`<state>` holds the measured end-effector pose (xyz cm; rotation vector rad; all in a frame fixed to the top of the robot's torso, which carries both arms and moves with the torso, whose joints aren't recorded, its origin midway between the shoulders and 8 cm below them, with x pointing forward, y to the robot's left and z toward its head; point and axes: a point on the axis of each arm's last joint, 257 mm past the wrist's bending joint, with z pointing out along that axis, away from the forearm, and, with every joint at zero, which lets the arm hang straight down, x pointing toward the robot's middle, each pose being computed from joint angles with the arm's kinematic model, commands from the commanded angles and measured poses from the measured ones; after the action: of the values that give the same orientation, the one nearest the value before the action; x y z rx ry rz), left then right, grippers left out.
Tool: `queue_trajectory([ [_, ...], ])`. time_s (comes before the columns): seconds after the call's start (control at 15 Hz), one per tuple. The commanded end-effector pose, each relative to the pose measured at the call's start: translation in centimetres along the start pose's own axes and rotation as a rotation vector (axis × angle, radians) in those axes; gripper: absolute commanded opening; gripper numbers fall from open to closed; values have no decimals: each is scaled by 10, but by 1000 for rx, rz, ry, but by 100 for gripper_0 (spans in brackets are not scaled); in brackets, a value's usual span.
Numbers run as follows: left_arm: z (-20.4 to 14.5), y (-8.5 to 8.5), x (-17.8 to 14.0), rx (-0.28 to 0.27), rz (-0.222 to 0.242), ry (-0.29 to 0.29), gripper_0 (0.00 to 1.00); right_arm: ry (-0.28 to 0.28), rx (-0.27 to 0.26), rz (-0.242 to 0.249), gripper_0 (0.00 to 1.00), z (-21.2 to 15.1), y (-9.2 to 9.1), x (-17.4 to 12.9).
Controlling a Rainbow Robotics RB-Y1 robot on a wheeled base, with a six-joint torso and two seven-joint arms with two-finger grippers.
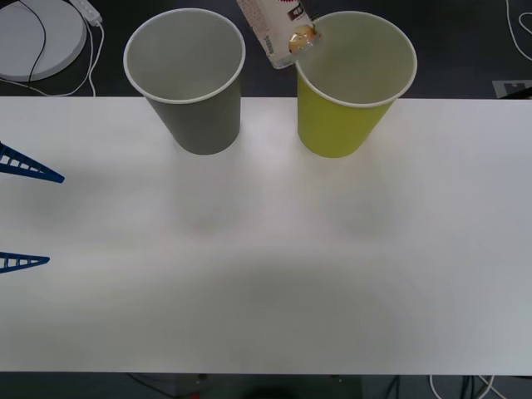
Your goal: Put the can into the green bin and the plastic bottle into the gray bin
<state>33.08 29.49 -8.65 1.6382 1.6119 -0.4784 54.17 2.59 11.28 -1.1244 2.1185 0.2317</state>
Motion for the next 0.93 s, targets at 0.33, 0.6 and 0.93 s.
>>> queue_trajectory([
  [0.33, 0, 0, 0, 0, 0, 0, 100, 15, 41, 41, 0, 14, 4, -29],
  [0.6, 0, 0, 0, 0, 0, 0, 100, 17, 77, 56, 0, 25, 6, -43],
  [0.93, 0, 0, 0, 0, 0, 0, 100, -39, 117, 61, 0, 50, 7, -62],
])
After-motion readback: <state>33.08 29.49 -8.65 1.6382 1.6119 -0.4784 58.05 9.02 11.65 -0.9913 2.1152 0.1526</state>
